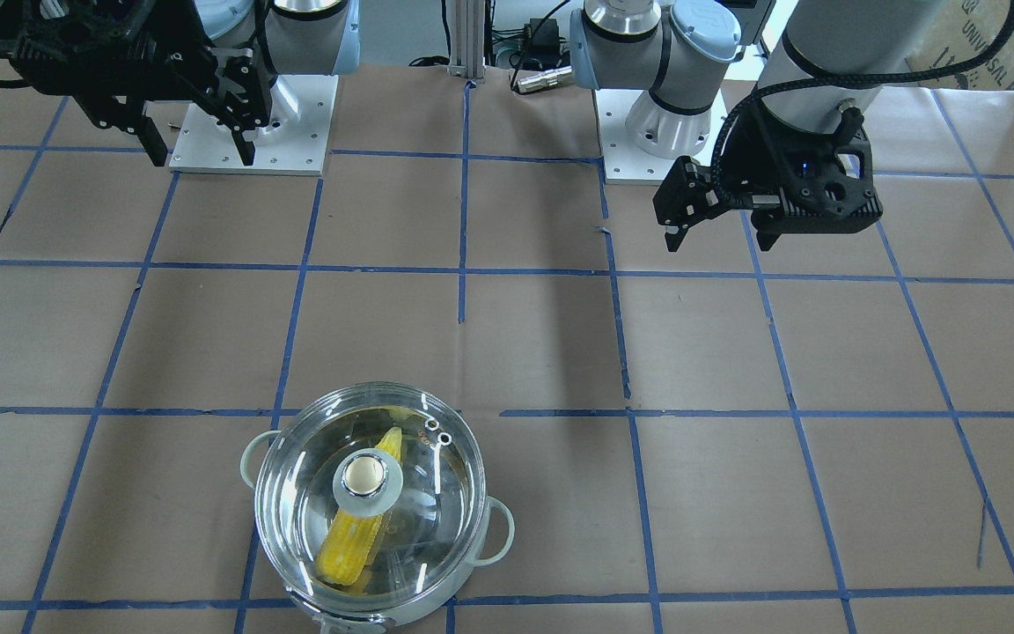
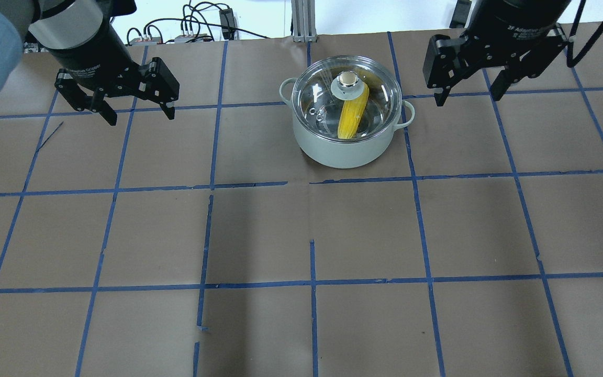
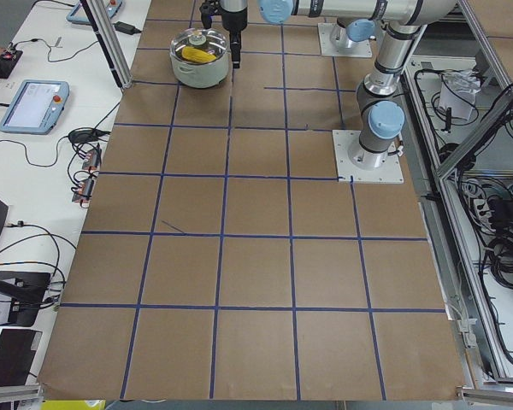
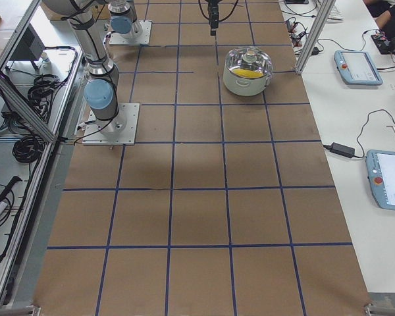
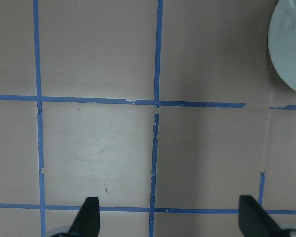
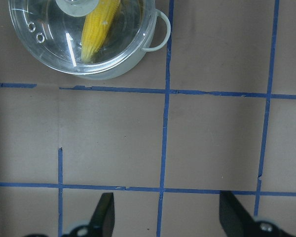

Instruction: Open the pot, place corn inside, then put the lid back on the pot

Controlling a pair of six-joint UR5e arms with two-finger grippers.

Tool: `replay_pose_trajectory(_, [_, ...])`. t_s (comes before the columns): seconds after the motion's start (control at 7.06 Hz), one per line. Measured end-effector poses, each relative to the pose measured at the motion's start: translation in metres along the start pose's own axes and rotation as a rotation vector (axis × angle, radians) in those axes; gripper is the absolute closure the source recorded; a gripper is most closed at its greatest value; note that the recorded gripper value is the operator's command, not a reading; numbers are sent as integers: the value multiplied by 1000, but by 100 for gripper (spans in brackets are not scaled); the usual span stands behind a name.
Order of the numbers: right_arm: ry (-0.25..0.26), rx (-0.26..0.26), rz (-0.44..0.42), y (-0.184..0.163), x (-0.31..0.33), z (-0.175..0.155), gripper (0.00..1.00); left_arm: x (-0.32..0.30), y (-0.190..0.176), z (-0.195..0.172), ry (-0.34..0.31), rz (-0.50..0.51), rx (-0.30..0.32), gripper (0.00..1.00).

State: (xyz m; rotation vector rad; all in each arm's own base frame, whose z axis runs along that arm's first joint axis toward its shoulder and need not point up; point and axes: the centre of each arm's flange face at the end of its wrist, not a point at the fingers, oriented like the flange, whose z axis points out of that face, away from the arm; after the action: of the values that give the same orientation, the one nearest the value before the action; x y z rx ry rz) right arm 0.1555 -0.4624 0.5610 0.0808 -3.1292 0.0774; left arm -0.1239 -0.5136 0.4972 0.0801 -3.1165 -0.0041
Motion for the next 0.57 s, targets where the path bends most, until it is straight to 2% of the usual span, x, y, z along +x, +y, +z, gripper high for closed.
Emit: replay_pose_trajectory(0.57, [1,-3,11,15,4,10,22,0,0,1,0,-2,-2,0])
